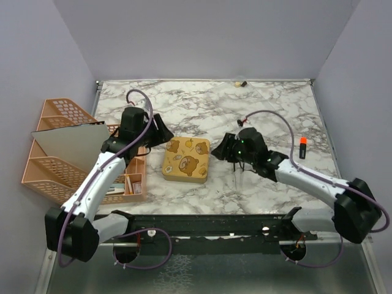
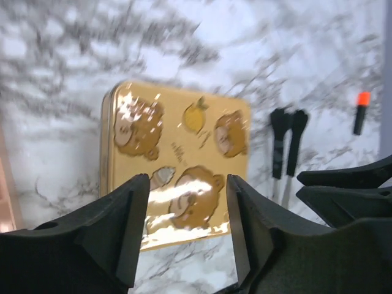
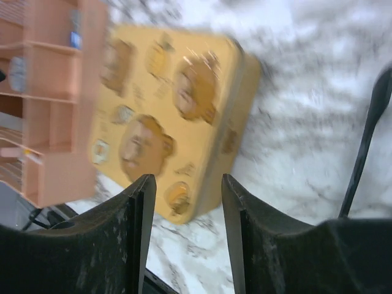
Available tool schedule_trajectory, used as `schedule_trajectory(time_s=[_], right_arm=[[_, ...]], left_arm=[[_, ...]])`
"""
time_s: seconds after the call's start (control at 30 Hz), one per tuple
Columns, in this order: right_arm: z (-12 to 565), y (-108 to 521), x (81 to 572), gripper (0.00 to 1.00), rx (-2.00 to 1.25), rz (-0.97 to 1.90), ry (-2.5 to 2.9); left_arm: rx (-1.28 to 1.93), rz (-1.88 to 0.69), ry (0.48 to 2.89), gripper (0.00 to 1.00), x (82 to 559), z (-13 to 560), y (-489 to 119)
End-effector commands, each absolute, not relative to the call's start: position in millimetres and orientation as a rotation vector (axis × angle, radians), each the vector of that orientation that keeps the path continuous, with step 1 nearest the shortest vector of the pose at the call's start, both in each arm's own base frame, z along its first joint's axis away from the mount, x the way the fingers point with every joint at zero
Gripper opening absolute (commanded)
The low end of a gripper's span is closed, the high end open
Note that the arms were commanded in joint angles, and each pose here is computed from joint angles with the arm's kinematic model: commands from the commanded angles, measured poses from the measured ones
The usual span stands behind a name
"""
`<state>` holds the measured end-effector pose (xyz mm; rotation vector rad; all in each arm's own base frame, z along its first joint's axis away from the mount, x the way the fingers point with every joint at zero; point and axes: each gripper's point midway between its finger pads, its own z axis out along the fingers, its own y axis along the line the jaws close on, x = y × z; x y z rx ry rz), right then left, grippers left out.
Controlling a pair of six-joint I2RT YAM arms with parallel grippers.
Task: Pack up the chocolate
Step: Close the box lid on the packing box, then reset both arms
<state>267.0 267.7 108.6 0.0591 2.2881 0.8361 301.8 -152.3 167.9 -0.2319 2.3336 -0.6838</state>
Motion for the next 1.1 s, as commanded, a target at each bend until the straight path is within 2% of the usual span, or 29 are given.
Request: schedule_trajectory(time_s=[0.0, 0.07, 0.1, 0.13, 0.17, 0.3, 0.47, 1.07], right_arm=[[188, 244, 276, 0.57, -0.063, 0.666, 2.176], [217, 234, 276, 0.68, -0.068, 0.626, 2.134], [232, 228, 275, 0.83, -0.075, 0.612, 2.107], [247, 223, 275, 0.98, -0.069, 0.604, 2.073], [260, 217, 273, 1.0, -0.067, 0.593, 2.047], [307, 192, 266, 1.0, -0.068, 0.528, 1.953], [337, 172, 256, 1.0, -0.016, 0.525, 1.884], [333, 154, 234, 1.0, 0.051, 0.594, 1.817]], left_arm=[[-0.123, -0.633, 2.055, 0.63, 314, 266, -140], [-0.108, -0.632, 1.983, 0.7, 310, 292, -136], [-0.098, -0.633, 1.951, 0.75, 308, 303, -135], [-0.085, -0.634, 1.921, 0.9, 304, 314, -134], [-0.072, -0.636, 1.891, 0.98, 300, 324, -132], [-0.018, -0.647, 1.796, 0.99, 284, 349, -129], [0.025, -0.644, 1.769, 0.99, 273, 349, -129], [0.007, -0.614, 1.713, 0.99, 261, 324, -124]])
